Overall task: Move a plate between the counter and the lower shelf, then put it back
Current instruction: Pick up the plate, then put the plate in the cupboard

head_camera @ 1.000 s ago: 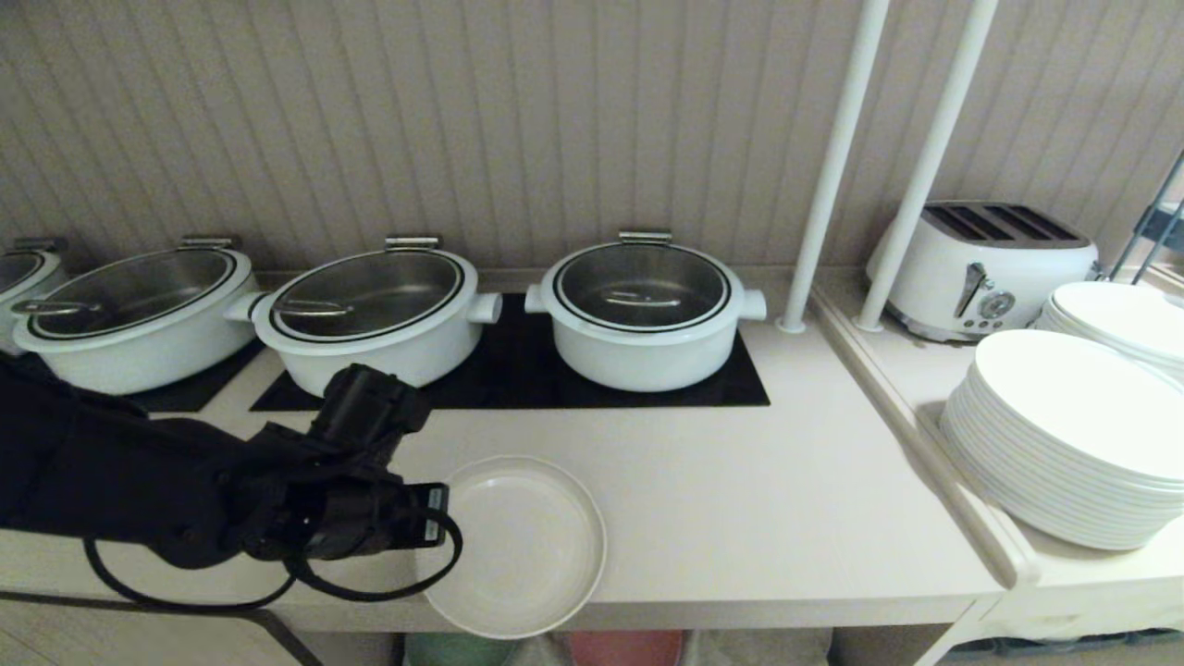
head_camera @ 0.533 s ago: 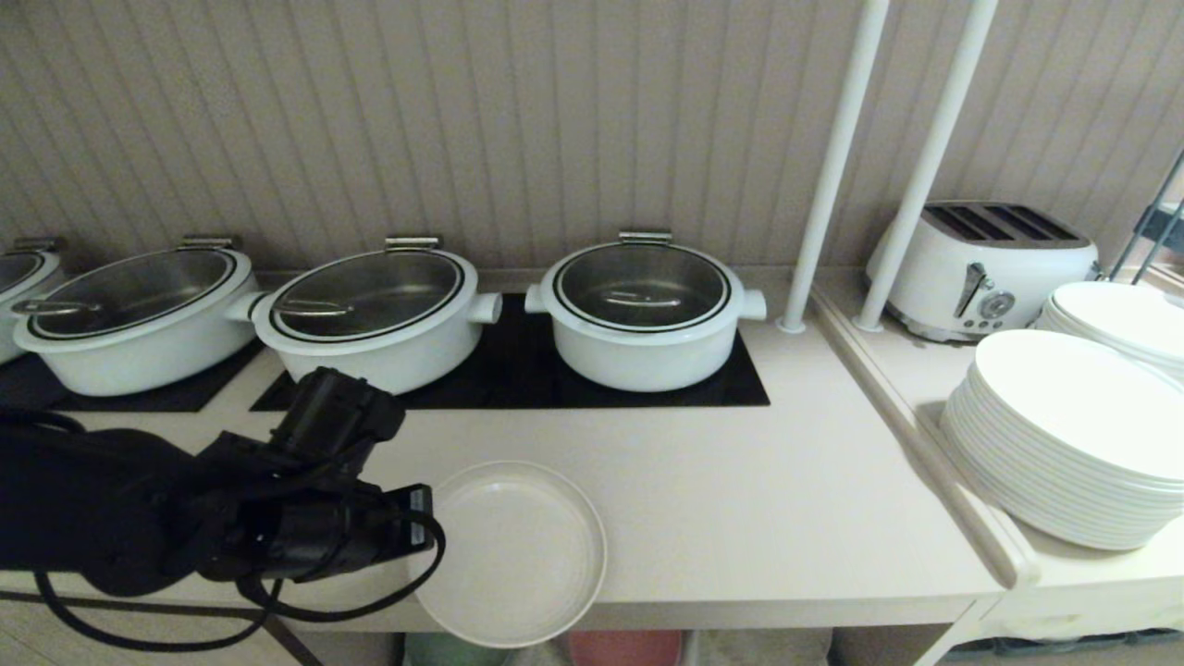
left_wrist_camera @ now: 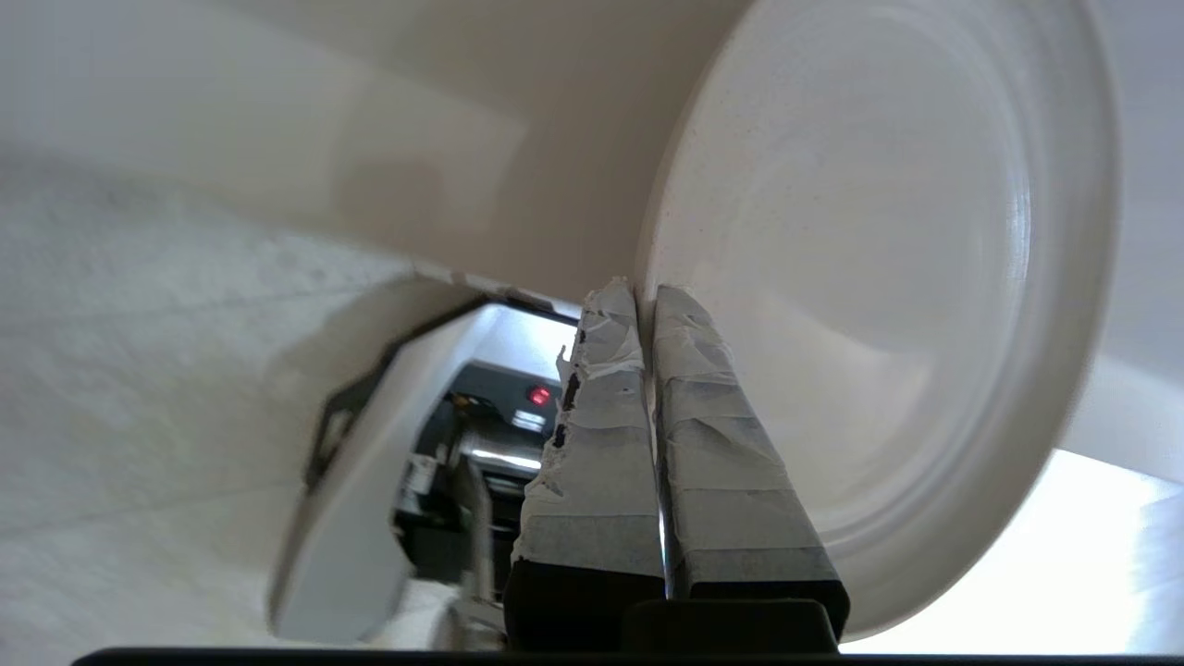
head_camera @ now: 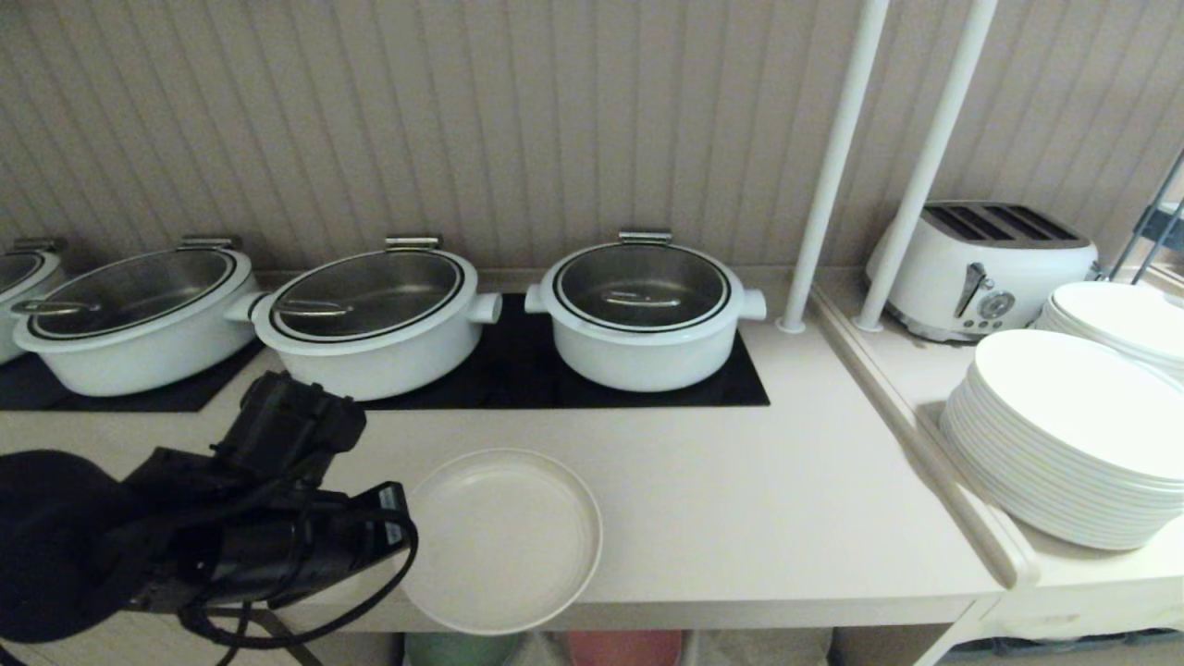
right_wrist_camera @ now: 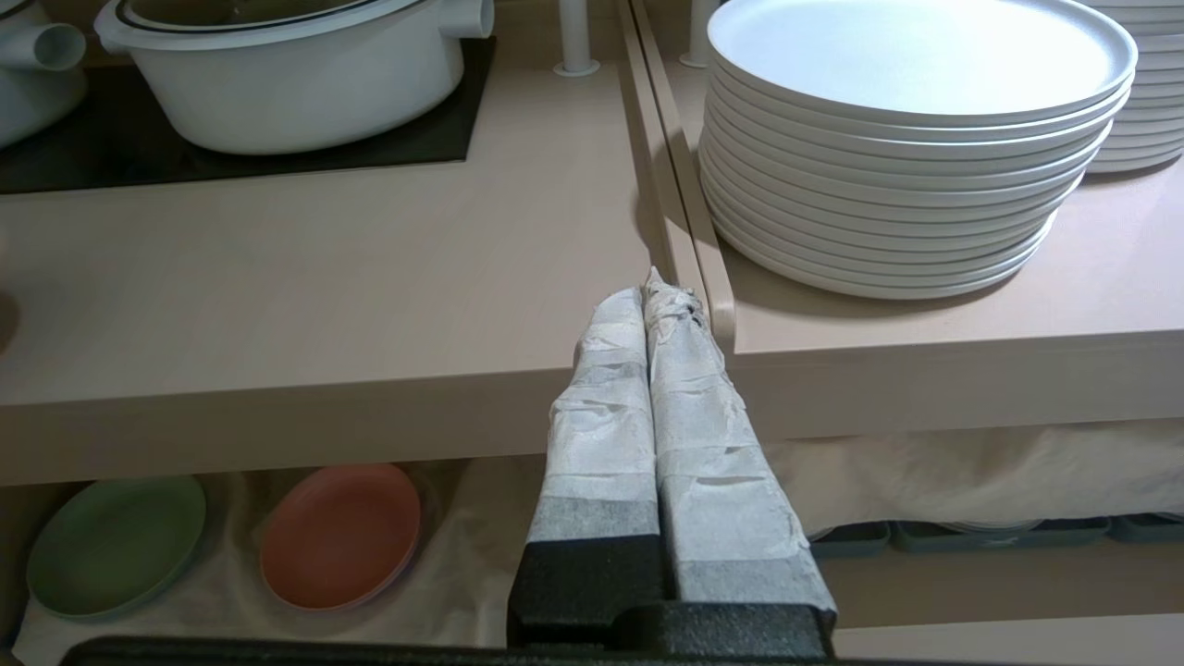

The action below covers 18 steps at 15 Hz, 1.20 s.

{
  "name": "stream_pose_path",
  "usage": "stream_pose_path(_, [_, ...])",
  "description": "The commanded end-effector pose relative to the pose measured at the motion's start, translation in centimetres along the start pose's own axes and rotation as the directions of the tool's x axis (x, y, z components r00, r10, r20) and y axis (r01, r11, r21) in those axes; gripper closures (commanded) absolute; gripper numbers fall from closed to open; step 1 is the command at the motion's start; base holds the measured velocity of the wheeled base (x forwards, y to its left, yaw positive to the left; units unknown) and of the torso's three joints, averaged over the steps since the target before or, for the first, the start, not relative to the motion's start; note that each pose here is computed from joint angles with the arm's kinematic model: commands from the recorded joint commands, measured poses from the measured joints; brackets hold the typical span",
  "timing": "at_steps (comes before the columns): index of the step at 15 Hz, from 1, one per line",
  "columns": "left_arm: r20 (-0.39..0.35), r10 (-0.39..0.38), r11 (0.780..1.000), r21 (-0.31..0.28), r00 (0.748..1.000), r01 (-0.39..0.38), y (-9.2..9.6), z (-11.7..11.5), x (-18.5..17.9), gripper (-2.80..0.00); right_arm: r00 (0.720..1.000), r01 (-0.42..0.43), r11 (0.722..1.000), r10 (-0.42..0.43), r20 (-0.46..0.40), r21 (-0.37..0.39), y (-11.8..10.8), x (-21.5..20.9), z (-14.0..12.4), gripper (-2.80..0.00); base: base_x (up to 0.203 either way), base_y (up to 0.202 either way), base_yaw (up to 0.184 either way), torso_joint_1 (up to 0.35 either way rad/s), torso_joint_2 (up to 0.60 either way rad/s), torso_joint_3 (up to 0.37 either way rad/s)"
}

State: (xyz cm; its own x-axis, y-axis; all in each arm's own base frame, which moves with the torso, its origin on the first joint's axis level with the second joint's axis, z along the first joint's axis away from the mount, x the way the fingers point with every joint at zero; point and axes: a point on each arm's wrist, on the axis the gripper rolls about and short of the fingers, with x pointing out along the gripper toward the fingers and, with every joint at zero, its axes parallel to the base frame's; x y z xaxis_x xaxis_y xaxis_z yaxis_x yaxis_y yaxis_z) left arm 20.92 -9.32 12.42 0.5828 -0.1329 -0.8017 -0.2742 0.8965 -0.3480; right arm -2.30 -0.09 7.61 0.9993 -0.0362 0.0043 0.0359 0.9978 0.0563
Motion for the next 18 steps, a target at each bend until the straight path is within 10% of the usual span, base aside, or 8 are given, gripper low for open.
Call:
stream_pose_path(1, [0.018, -0.013, 0.999, -0.033, 1.000, 0.014, 0.8, -0.6, -1.3, 0.00, 1.000, 0.001, 1.000, -0.001, -0.001, 0.001, 0.0, 0.0, 0.0, 0.00, 0.000, 0.000, 0.000, 0.000, 0.00, 0.000])
stream_pose_path(18, [-0.023, -0.114, 0.992, 0.053, 0.993, 0.115, 9.4, -8.4, -7.2, 0.00, 1.000, 0.001, 1.000, -0.001, -0.001, 0.001, 0.0, 0.0, 0.0, 0.00, 0.000, 0.000, 0.000, 0.000, 0.00, 0.000])
